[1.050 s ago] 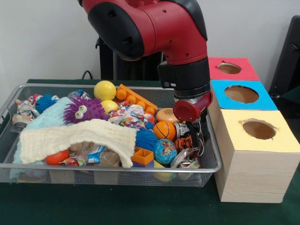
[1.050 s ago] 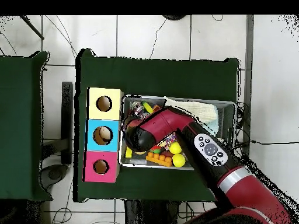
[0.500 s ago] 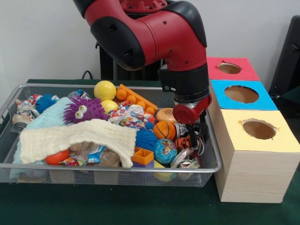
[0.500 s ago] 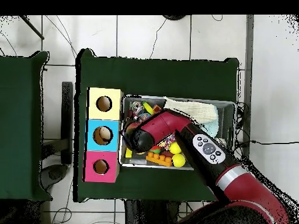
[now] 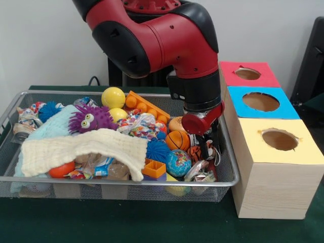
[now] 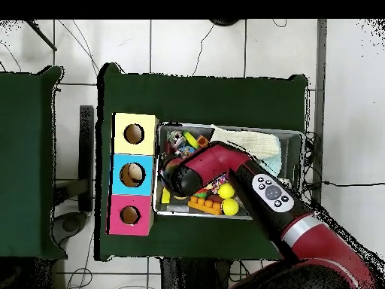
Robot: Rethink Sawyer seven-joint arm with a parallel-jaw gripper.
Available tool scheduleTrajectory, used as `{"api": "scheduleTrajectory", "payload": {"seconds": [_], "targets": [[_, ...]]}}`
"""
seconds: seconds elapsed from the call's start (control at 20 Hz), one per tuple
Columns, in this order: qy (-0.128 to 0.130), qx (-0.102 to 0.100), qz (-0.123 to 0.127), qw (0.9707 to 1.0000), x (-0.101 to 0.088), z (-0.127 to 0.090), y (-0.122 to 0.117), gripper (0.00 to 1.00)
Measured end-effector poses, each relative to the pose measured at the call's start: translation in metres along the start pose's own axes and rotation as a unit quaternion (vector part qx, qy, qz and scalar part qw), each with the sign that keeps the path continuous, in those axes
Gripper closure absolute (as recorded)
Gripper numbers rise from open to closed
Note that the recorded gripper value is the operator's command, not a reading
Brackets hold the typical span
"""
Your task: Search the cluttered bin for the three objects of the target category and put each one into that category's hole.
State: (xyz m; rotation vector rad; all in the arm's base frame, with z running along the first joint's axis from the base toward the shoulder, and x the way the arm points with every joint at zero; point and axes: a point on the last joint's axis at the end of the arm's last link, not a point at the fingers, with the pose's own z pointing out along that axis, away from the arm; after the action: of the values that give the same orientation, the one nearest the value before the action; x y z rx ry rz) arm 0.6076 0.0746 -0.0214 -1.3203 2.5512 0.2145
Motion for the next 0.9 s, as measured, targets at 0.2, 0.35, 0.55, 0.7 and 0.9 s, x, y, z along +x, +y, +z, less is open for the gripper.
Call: {"api": "scheduleTrajectory", "payload": {"seconds": [0.2,0.35,0.55,0.7,0.9], "targets": [[0.001,0.0,0.0,1.0,0.001,0.0,0.0,0.0],[0.006,0.0,-0.001,1.0,0.005,0.002,0.001,0.0],[0.02,0.001,-0.015,0.9997,0.009,0.008,0.009,0.0],[0.027,0.0,-0.025,0.9993,0.009,0.012,0.016,0.0],[0.033,0.001,-0.032,0.999,0.013,0.016,0.019,0.0]]}}
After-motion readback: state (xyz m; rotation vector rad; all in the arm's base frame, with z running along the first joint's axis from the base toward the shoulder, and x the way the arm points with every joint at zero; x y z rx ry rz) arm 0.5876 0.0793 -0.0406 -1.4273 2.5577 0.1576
